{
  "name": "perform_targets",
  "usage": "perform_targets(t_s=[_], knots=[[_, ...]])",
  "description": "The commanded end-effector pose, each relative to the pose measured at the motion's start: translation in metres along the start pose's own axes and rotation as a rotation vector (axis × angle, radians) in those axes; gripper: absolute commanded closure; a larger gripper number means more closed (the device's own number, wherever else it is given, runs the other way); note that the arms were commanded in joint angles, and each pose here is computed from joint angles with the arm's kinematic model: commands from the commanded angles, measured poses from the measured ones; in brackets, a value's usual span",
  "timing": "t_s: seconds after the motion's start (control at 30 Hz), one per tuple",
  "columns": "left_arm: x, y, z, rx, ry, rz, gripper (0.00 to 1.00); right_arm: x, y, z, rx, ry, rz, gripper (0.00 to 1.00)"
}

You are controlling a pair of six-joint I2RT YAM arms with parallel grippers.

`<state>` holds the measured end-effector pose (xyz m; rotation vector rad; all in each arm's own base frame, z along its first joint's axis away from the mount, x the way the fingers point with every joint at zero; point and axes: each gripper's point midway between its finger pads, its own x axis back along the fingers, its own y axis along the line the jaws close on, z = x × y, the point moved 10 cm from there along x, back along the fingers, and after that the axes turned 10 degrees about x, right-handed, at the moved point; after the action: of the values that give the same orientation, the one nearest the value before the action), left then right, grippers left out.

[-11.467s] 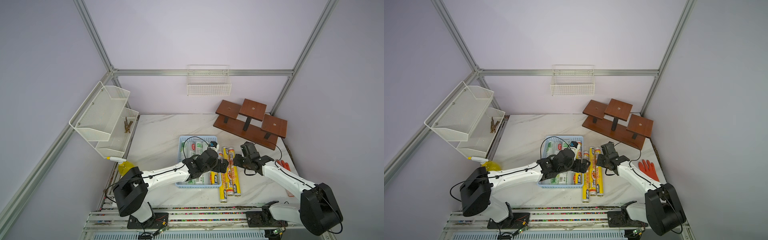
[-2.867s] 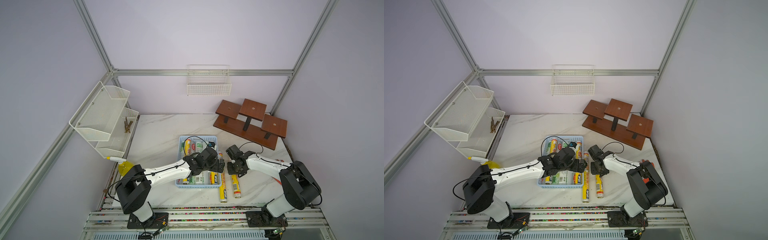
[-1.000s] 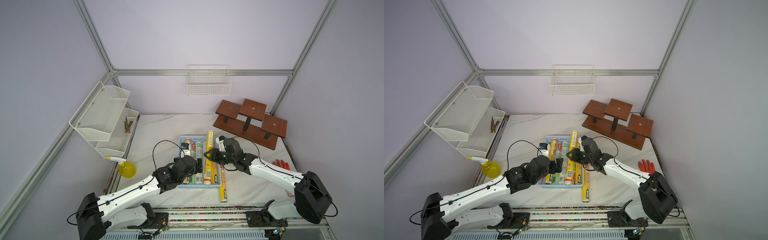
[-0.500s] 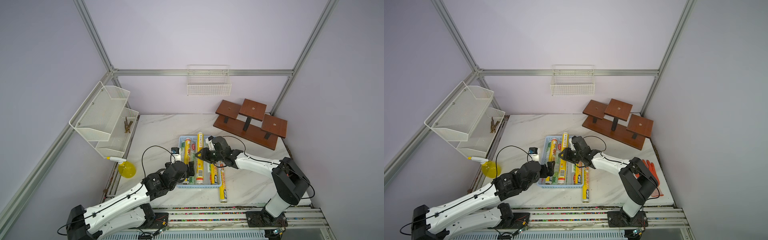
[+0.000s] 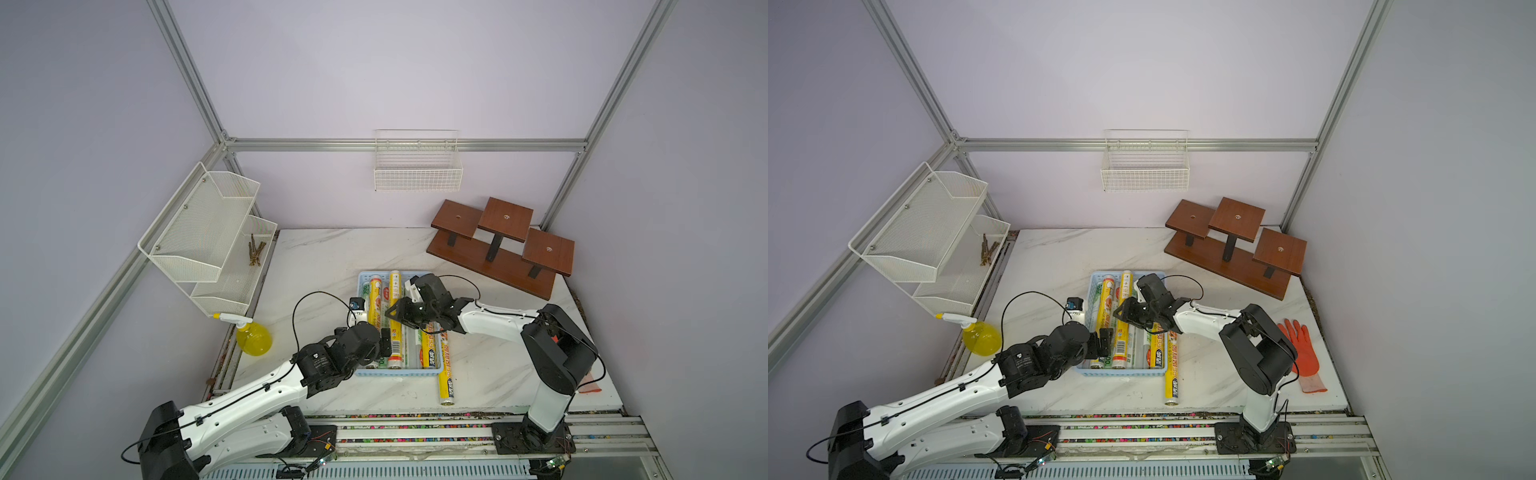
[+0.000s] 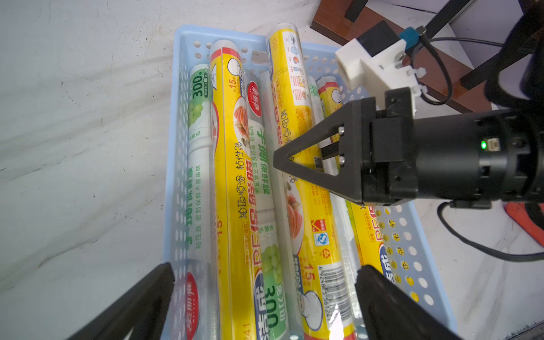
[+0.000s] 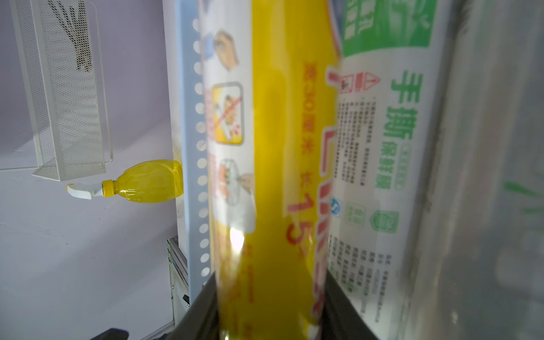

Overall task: Put the plastic wrap into the basket
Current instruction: Place the plastic wrap in the basket.

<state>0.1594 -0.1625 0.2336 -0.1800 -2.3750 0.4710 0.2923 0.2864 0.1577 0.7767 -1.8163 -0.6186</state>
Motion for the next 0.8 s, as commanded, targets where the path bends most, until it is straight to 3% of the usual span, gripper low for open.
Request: perform_targets(t_s=[0.0, 0.33, 0.77], knots=[[0.009, -0.001, -0.009, 0.039, -0.037, 0.013, 0.00, -0.007, 0.014, -0.004, 0.024, -0.002, -0.043, 0.58], [0.010, 0.001, -0.009, 0.059, -0.046, 0.021, 0.00, -0.012, 0.008, -0.002, 0.025, 0.002, 0.052, 0.49], [0.006, -0.005, -0.010, 0.054, -0.036, 0.034, 0.00, 0.005, 0.007, -0.003, 0.047, -0.047, 0.177, 0.52]])
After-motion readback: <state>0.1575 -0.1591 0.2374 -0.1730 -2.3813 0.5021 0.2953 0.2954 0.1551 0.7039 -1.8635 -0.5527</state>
